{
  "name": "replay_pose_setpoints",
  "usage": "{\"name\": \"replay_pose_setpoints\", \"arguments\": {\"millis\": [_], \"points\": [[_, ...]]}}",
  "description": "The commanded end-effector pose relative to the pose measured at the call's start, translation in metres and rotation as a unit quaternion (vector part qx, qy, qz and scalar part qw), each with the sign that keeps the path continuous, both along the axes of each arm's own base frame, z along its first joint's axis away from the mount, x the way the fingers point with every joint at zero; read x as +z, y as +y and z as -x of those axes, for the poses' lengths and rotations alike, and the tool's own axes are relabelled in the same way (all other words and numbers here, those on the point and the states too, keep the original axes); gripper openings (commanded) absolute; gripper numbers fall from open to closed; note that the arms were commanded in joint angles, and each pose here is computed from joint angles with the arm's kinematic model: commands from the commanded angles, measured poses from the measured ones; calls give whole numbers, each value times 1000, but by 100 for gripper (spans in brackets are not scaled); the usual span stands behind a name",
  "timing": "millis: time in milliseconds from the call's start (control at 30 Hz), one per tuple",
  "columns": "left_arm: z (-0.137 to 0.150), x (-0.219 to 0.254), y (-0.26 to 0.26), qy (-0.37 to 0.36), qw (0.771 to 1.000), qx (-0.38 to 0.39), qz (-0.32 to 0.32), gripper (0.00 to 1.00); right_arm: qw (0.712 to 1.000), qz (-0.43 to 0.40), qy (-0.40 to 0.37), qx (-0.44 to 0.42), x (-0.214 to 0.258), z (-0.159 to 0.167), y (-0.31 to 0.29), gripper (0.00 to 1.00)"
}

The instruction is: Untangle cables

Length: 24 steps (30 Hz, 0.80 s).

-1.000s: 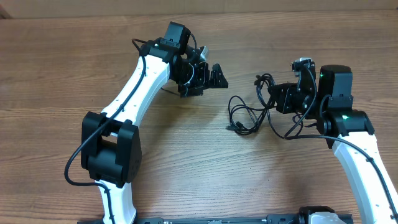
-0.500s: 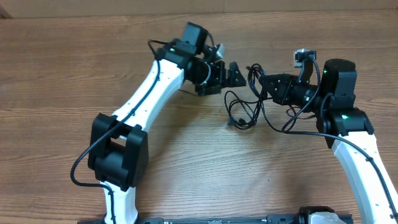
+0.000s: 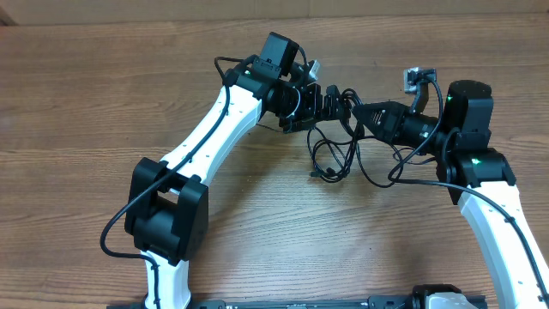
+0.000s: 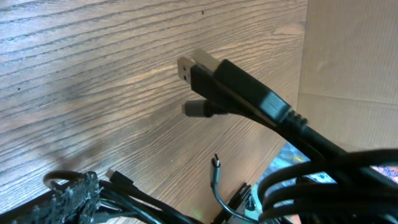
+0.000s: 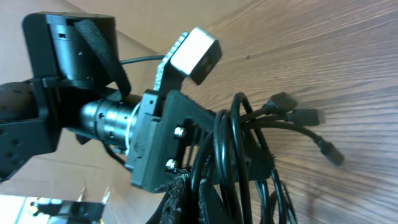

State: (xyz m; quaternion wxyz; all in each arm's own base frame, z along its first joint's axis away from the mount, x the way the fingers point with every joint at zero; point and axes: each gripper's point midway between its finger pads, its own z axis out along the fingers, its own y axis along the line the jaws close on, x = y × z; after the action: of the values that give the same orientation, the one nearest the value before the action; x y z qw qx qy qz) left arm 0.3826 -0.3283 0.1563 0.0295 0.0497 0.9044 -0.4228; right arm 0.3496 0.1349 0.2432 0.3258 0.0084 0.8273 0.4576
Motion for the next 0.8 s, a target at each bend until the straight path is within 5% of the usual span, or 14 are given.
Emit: {"name": "replay_pose_setpoints", "arguments": {"millis": [0, 133, 267, 400, 767], "points": [[-3, 12, 5, -17, 1000, 15, -6, 95, 999, -31, -2, 32, 12, 8, 11, 4], [-7, 5, 9, -27, 999, 28, -32, 79, 998, -38, -1, 44, 14, 11, 13, 4], [-6, 5, 7, -29, 999, 26, -33, 36, 998, -38, -1, 44, 14, 11, 13, 4], [-6, 5, 7, -29, 999, 26, -33, 11, 998, -37, 0, 44, 14, 11, 13, 4], [-1, 1, 14, -31, 999, 8, -42, 4, 1000, 7, 17, 11, -6, 8, 2, 4]]}}
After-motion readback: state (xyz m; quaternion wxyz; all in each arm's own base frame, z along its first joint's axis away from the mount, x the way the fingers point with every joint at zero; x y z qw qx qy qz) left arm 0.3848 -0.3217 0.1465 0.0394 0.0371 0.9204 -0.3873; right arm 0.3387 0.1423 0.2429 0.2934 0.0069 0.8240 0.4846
